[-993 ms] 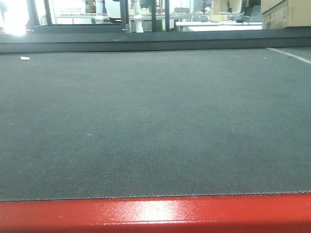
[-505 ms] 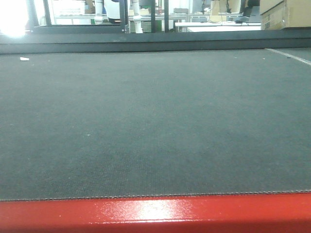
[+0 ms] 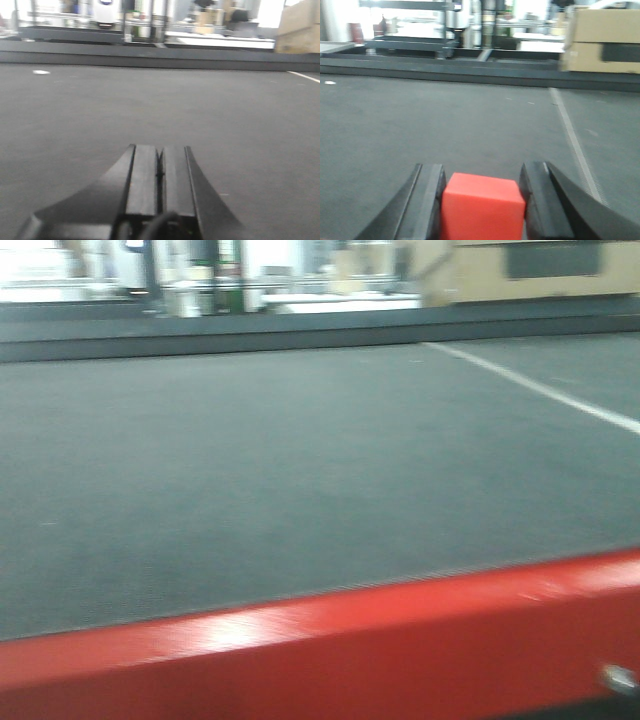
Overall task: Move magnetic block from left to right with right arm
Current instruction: 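Turn the base away from the first table holding the cube, then drive the base past the chair and blue bins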
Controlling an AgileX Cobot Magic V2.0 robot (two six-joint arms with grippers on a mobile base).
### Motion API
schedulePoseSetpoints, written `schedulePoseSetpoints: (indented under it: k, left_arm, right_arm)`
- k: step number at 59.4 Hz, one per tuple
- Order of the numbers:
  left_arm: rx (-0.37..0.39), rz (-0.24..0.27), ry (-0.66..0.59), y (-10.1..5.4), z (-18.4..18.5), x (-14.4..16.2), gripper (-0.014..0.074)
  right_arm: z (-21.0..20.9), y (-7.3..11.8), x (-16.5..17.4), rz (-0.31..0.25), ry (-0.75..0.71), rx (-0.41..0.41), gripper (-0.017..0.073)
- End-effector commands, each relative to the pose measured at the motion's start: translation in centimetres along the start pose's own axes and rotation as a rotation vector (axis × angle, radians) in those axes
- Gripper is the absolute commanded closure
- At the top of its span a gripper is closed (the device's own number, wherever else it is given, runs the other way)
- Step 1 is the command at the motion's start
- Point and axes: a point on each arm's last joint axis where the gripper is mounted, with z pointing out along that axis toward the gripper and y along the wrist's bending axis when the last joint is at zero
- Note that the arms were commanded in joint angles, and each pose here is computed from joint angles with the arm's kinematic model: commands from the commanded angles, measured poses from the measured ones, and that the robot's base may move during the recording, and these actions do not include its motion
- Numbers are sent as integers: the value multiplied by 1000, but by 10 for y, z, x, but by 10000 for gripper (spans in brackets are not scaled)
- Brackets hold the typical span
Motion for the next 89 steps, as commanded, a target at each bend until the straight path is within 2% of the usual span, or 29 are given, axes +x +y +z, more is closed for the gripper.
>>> schedulePoseSetpoints:
  k: [1, 89]
  left_arm:
    - [7, -7, -94, 0, -1, -6, 710]
    - [7, -7, -94, 0, -1, -6, 710]
  right_arm:
    - [-1, 1, -16, -28, -104, -9, 400]
    - [-1, 1, -16, -28, -104, -9, 400]
